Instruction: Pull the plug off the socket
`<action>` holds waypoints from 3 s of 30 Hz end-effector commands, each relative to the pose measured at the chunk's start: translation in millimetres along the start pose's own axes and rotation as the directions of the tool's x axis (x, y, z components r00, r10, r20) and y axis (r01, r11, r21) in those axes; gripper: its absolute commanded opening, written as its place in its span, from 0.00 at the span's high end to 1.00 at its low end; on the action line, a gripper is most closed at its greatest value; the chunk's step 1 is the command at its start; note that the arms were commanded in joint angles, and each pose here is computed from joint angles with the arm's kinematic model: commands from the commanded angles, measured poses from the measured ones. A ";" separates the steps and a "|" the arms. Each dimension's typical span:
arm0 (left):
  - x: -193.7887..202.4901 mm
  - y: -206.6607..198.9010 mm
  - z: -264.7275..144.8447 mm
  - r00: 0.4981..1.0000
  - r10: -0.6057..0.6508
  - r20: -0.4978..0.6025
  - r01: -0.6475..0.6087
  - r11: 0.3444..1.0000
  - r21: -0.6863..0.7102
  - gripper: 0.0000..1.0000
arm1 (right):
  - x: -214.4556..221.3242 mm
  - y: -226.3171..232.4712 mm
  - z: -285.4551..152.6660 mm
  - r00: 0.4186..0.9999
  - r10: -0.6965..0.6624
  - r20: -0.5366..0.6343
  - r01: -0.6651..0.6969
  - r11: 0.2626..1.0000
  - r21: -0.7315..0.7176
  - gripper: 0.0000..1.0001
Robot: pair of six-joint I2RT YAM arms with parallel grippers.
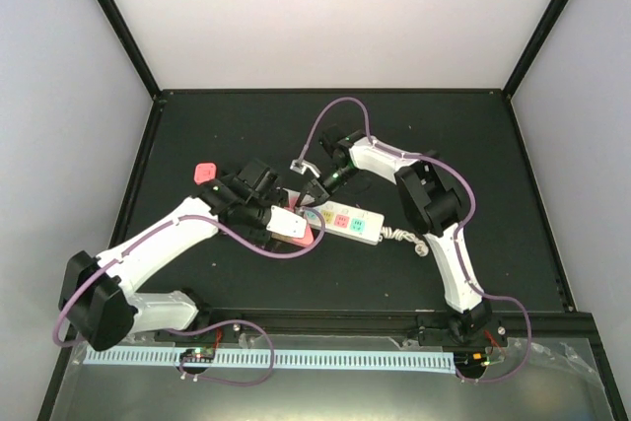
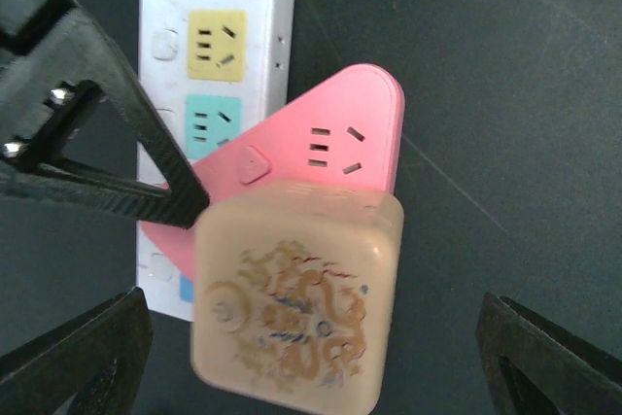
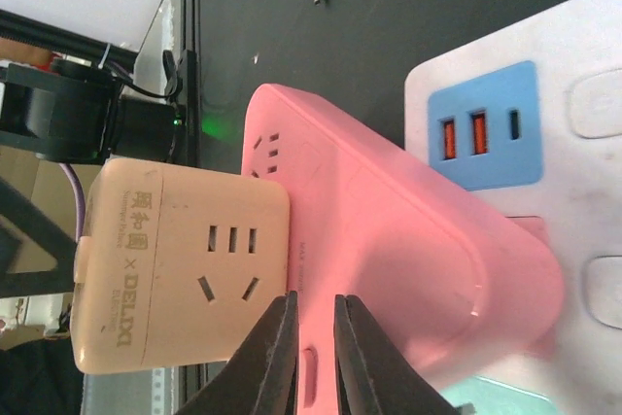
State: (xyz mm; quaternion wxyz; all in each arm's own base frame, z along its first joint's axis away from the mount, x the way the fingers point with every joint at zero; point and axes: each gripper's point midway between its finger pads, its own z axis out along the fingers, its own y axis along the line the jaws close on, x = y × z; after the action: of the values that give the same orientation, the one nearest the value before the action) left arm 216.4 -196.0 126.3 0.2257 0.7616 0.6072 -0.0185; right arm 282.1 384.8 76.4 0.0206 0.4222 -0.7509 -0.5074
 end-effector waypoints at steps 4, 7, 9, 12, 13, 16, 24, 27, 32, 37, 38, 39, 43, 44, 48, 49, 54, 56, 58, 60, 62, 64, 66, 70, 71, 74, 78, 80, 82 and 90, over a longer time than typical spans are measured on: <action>-8.6 0.3 -22.4 0.998 0.054 0.030 -0.053 0.998 -0.026 0.08 | 23.2 -55.6 2.9 0.996 0.071 -0.057 -0.061 0.985 0.162 0.84; -0.9 4.1 -13.6 0.998 0.059 -0.006 -0.059 0.997 -0.048 0.09 | 25.1 -59.3 3.1 0.995 0.071 -0.065 -0.059 0.982 0.179 0.84; -2.3 6.5 -10.4 0.998 0.057 -0.003 -0.057 0.998 -0.040 0.09 | 26.8 -62.0 2.9 0.995 0.074 -0.069 -0.059 0.980 0.191 0.84; -6.9 7.3 -8.1 0.999 0.046 0.006 -0.046 0.999 0.001 0.12 | 28.6 -64.7 3.0 0.995 0.074 -0.074 -0.057 0.978 0.203 0.84; -7.4 7.9 -8.6 0.999 0.046 0.004 -0.046 0.999 0.008 0.12 | 29.0 -65.0 3.1 0.994 0.074 -0.075 -0.057 0.977 0.205 0.85; -6.5 8.5 -0.4 0.998 0.054 -0.015 -0.053 0.997 0.050 0.15 | 30.7 -66.3 3.0 0.994 0.076 -0.077 -0.059 0.976 0.209 0.84; -1.6 10.1 11.6 0.997 0.059 -0.051 -0.054 0.994 0.093 0.20 | 32.2 -62.7 2.6 0.995 0.061 -0.081 -0.043 0.977 0.208 0.84; -0.6 13.4 14.3 0.996 0.062 -0.059 -0.056 0.995 0.085 0.26 | 32.8 -59.9 4.2 0.995 0.047 -0.085 -0.029 0.978 0.206 0.84; -4.4 21.7 11.6 0.997 0.054 -0.055 -0.051 0.996 0.068 0.47 | 35.7 -61.8 7.5 0.994 0.029 -0.104 -0.002 0.970 0.243 0.84; -13.6 28.3 0.3 0.999 0.045 -0.027 -0.043 0.997 0.067 0.66 | 39.6 -69.0 7.8 0.993 0.031 -0.118 0.005 0.958 0.287 0.85; -14.0 28.4 -1.2 0.999 0.044 -0.026 -0.042 0.997 0.070 0.67 | 39.7 -70.4 7.3 0.993 0.030 -0.118 0.006 0.955 0.295 0.84; -14.2 28.7 -3.0 0.999 0.042 -0.025 -0.040 0.997 0.069 0.68 | 40.6 -71.9 7.2 0.992 0.032 -0.119 0.006 0.953 0.302 0.84; -15.4 28.9 -6.7 0.999 0.044 -0.016 -0.043 0.997 0.059 0.70 | 41.7 -75.5 6.4 0.992 0.033 -0.124 0.008 0.948 0.319 0.84; -15.1 28.3 -7.4 0.999 0.046 -0.015 -0.045 0.997 0.058 0.71 | 42.7 -76.5 6.6 0.992 0.036 -0.125 0.006 0.947 0.321 0.84; -17.2 29.9 -12.3 0.999 0.051 -0.003 -0.051 0.998 0.037 0.72 | 44.4 -77.8 7.3 0.991 0.039 -0.128 0.005 0.946 0.324 0.84; -17.7 30.9 -13.7 0.999 0.052 -0.001 -0.052 0.998 0.031 0.72 | 44.4 -78.2 7.1 0.991 0.039 -0.128 0.004 0.946 0.325 0.84; -17.3 31.4 -12.9 0.999 0.046 0.000 -0.046 0.998 0.033 0.76 | 43.7 -75.8 7.3 0.991 0.033 -0.130 0.011 0.946 0.325 0.84; -15.0 29.3 -7.7 0.999 0.039 -0.005 -0.039 0.998 0.042 0.76 | 39.0 -67.9 5.6 0.993 0.022 -0.116 0.014 0.953 0.303 0.83; -13.8 27.6 -3.7 0.999 0.032 -0.010 -0.031 0.998 0.052 0.76 | 32.3 -55.1 3.4 0.995 0.005 -0.098 0.022 0.962 0.273 0.79; -14.1 26.6 -2.2 1.000 0.019 -0.009 -0.019 0.998 0.062 0.76 | 22.4 -37.6 -2.6 0.997 -0.028 -0.074 0.045 0.970 0.240 0.76; -14.1 25.9 -2.1 1.000 0.015 -0.008 -0.014 0.998 0.067 0.76 | 12.3 -21.0 -11.0 0.997 -0.061 -0.048 0.070 0.972 0.225 0.71; -14.8 25.4 -2.6 1.000 0.014 -0.007 -0.013 0.997 0.071 0.76 | 3.4 -1.7 -19.5 0.996 -0.091 -0.026 0.094 0.976 0.198 0.67; -14.2 25.3 -2.9 1.000 0.010 -0.011 -0.009 0.997 0.076 0.77 | -4.7 14.4 -30.5 0.994 -0.106 0.001 0.104 0.978 0.180 0.62; -15.4 26.1 -2.2 1.000 0.002 -0.011 -0.001 0.996 0.085 0.77 | -6.4 37.7 -51.0 0.994 -0.082 0.068 0.072 0.989 0.130 0.48; -15.9 26.4 -2.3 1.000 -0.001 -0.009 0.002 0.996 0.086 0.77 | -2.8 40.0 -56.0 0.994 -0.060 0.088 0.050 0.992 0.116 0.44; -17.2 26.0 -1.2 1.000 -0.004 -0.004 0.005 0.996 0.091 0.77 | 16.4 42.8 -60.5 0.991 0.019 0.129 -0.027 0.998 0.061 0.38; -15.9 24.9 0.5 1.000 -0.003 -0.006 0.003 0.996 0.093 0.77 | 46.0 45.7 -51.5 0.984 0.105 0.142 -0.108 0.994 0.009 0.30; -14.6 24.4 1.6 1.000 -0.001 -0.012 0.003 0.996 0.093 0.77 | 54.9 45.2 -46.8 0.976 0.142 0.166 -0.142 0.990 -0.013 0.29; -13.3 22.7 3.0 1.000 0.002 -0.015 0.000 0.995 0.096 0.77 | 61.9 42.0 -43.5 0.969 0.160 0.190 -0.160 0.987 -0.017 0.28; -12.5 22.2 5.7 1.000 -0.005 -0.017 0.006 0.995 0.098 0.77 | 78.2 41.2 -32.4 0.963 0.200 0.180 -0.197 0.980 -0.035 0.20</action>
State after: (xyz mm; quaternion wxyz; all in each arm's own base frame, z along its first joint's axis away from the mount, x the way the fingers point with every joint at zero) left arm 227.9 -204.2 119.4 0.1567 0.7748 0.6114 -0.0368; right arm 218.3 305.0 71.9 0.0379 0.2783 -0.8039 -0.5243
